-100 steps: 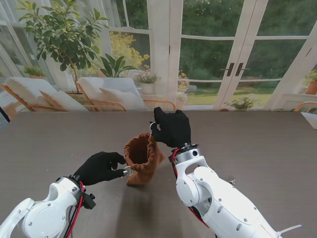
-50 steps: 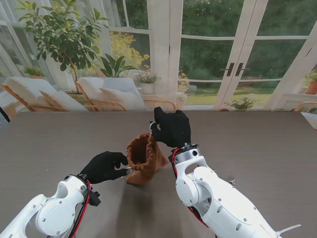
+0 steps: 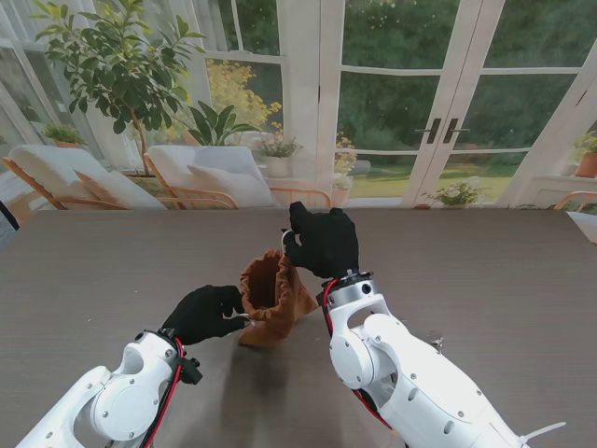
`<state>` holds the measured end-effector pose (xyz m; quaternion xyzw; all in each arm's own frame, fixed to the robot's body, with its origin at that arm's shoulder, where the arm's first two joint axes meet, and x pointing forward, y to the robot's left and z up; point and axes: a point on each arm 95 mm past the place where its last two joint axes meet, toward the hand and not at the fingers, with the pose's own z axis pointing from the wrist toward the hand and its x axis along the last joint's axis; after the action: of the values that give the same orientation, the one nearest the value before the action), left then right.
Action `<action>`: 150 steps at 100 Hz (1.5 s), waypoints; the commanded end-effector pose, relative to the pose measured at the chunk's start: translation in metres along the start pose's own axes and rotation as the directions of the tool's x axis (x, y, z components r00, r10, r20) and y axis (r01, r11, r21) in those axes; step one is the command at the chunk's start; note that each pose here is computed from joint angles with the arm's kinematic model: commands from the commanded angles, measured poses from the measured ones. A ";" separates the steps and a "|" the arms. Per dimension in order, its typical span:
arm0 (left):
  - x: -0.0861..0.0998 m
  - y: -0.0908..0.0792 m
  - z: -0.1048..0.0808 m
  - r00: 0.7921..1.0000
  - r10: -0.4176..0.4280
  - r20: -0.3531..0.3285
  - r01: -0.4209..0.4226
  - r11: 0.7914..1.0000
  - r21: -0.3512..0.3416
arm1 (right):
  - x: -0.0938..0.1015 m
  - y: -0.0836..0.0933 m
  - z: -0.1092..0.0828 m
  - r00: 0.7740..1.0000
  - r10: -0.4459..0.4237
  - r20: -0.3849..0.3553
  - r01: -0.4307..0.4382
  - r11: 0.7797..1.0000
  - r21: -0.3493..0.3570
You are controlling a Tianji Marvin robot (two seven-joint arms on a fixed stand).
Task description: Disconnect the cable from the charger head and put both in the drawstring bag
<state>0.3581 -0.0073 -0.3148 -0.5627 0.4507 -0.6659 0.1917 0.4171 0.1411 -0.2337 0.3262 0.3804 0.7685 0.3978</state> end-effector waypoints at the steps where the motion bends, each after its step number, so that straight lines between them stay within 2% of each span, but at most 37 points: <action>1: 0.001 0.008 0.001 0.999 -0.037 0.003 0.037 0.999 -0.007 | 0.003 -0.002 -0.001 1.000 0.008 0.000 -0.008 1.000 0.011; 21: -0.001 0.014 0.003 0.991 -0.130 0.017 0.129 0.990 0.052 | 0.002 -0.004 -0.002 1.000 0.012 0.009 -0.012 1.000 0.014; 35: -0.001 0.018 0.003 0.972 -0.233 0.013 0.231 0.969 0.088 | 0.002 -0.005 -0.002 1.000 0.014 0.011 -0.014 1.000 0.015; 60: -0.002 0.019 -0.002 0.948 -0.318 -0.003 0.316 0.941 0.121 | -0.001 -0.005 -0.002 1.000 0.010 0.016 -0.011 1.000 0.018; 71: -0.002 0.018 -0.002 0.942 -0.335 -0.014 0.332 0.927 0.175 | -0.002 -0.006 -0.003 1.000 0.011 0.019 -0.012 1.000 0.019; 84: -0.002 0.016 -0.003 0.946 -0.323 -0.016 0.317 0.915 0.249 | -0.003 -0.007 -0.004 1.000 0.008 0.018 -0.008 1.000 0.020; 101: -0.002 0.014 -0.003 0.943 -0.332 -0.032 0.328 0.903 0.277 | -0.006 -0.008 -0.004 1.000 0.003 0.017 -0.003 1.000 0.019; 107: -0.001 0.013 -0.002 0.930 -0.365 -0.040 0.361 0.892 0.272 | -0.006 -0.008 -0.004 1.000 0.003 0.018 -0.004 1.000 0.019; 117: 0.002 0.012 -0.003 0.893 -0.446 -0.055 0.446 0.863 0.235 | -0.007 -0.008 -0.004 1.000 0.002 0.018 -0.002 1.000 0.020; 130: 0.002 0.010 -0.008 0.871 -0.489 -0.056 0.489 0.848 0.202 | -0.008 -0.009 -0.004 1.000 0.000 0.020 0.000 1.000 0.023; 141: 0.005 0.009 -0.012 0.826 -0.561 -0.049 0.561 0.813 0.158 | -0.008 -0.009 -0.004 1.000 -0.001 0.024 0.001 1.000 0.027; 150: 0.005 0.008 -0.015 0.822 -0.568 -0.038 0.568 0.812 0.134 | -0.009 -0.009 -0.004 1.000 -0.001 0.027 0.000 1.000 0.028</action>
<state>0.3442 -0.0088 -0.3176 -0.6632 0.1887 -0.7241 0.0105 0.4222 0.1343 -0.2445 0.3392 0.3819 0.7599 0.4021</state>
